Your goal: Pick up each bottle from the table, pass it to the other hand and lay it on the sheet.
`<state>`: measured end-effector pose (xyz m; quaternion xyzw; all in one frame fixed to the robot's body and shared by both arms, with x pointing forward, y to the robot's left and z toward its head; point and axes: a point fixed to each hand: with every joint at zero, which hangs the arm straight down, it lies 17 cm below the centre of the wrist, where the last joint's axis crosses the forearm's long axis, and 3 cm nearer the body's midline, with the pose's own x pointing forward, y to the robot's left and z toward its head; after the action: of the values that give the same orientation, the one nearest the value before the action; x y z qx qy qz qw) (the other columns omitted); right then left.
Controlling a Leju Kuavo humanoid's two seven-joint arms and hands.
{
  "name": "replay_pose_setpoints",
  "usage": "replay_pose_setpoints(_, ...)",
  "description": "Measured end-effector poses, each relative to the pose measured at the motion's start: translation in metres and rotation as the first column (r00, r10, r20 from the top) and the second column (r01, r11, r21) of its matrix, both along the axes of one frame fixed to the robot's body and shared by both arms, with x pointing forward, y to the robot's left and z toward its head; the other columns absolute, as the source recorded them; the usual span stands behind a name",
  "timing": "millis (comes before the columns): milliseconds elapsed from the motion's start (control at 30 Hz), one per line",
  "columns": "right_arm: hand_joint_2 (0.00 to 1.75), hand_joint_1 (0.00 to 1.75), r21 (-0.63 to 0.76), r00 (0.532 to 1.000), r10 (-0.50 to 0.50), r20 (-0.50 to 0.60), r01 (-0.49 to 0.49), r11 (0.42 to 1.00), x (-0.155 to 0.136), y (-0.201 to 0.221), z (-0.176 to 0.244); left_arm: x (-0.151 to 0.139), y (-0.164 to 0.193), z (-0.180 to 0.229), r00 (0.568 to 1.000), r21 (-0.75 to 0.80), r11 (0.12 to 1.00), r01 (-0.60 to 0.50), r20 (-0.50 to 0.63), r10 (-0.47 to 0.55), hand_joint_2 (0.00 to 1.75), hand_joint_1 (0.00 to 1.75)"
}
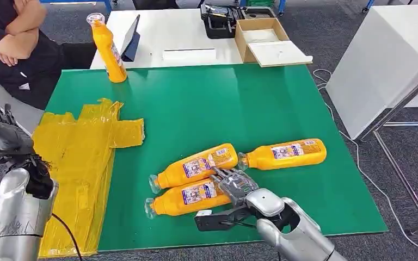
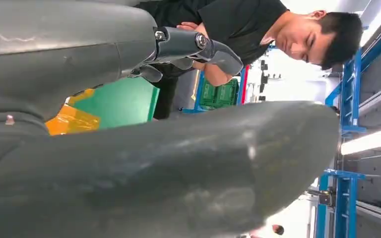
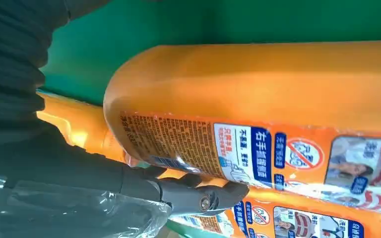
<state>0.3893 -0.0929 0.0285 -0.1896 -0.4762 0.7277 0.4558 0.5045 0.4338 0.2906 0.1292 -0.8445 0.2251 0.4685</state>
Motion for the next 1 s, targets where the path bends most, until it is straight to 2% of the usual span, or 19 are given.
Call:
replay_pose_setpoints(133, 1.75, 0.00, -0.016, 1.000, 0.003, 0.001, -0.003, 1.000, 0.000, -0.002, -0.002, 0.000, 0.000, 0.000, 1.000, -0.002, 1.000, 0.001, -0.003, -0.001, 0.00, 0.00)
replay_pose_setpoints(167, 1.75, 0.07, -0.020, 1.000, 0.003, -0.002, -0.003, 1.000, -0.001, -0.003, -0.003, 0.000, 0.000, 0.000, 1.000, -0.002, 1.000, 0.001, -0.003, -0.001, 0.00, 0.00)
replay_pose_setpoints(233, 1.75, 0.42, -0.030, 1.000, 0.006, -0.013, -0.006, 1.000, -0.005, -0.005, -0.008, 0.000, 0.000, 0.000, 1.000, -0.003, 1.000, 0.001, -0.002, -0.001, 0.00, 0.00)
replay_pose_setpoints(300, 1.75, 1.01, -0.040, 1.000, 0.008, -0.020, -0.008, 0.999, -0.008, -0.007, -0.012, 0.000, 0.000, 0.000, 1.000, -0.004, 1.000, 0.002, -0.003, -0.002, 0.00, 0.00)
replay_pose_setpoints(333, 1.75, 1.55, -0.046, 1.000, 0.007, -0.024, -0.008, 0.999, -0.009, -0.009, -0.014, 0.000, 0.000, -0.001, 1.000, -0.005, 1.000, 0.002, -0.003, -0.002, 0.00, 0.00)
replay_pose_setpoints(367, 1.75, 1.69, -0.048, 1.000, 0.007, -0.025, -0.009, 0.999, -0.010, -0.010, -0.015, 0.000, 0.000, -0.001, 1.000, -0.006, 1.000, 0.002, -0.003, -0.002, 0.00, 0.00)
replay_pose_setpoints(433, 1.75, 1.75, -0.052, 1.000, 0.007, -0.026, -0.008, 0.999, -0.010, -0.012, -0.016, 0.001, 0.000, 0.000, 1.000, -0.007, 1.000, 0.003, -0.002, -0.003, 0.00, 0.00)
replay_pose_setpoints(1000, 1.75, 1.75, -0.063, 1.000, 0.002, -0.019, -0.003, 0.998, -0.008, -0.018, -0.017, 0.002, 0.000, 0.006, 1.000, -0.005, 1.000, 0.001, 0.011, -0.001, 0.00, 0.00)
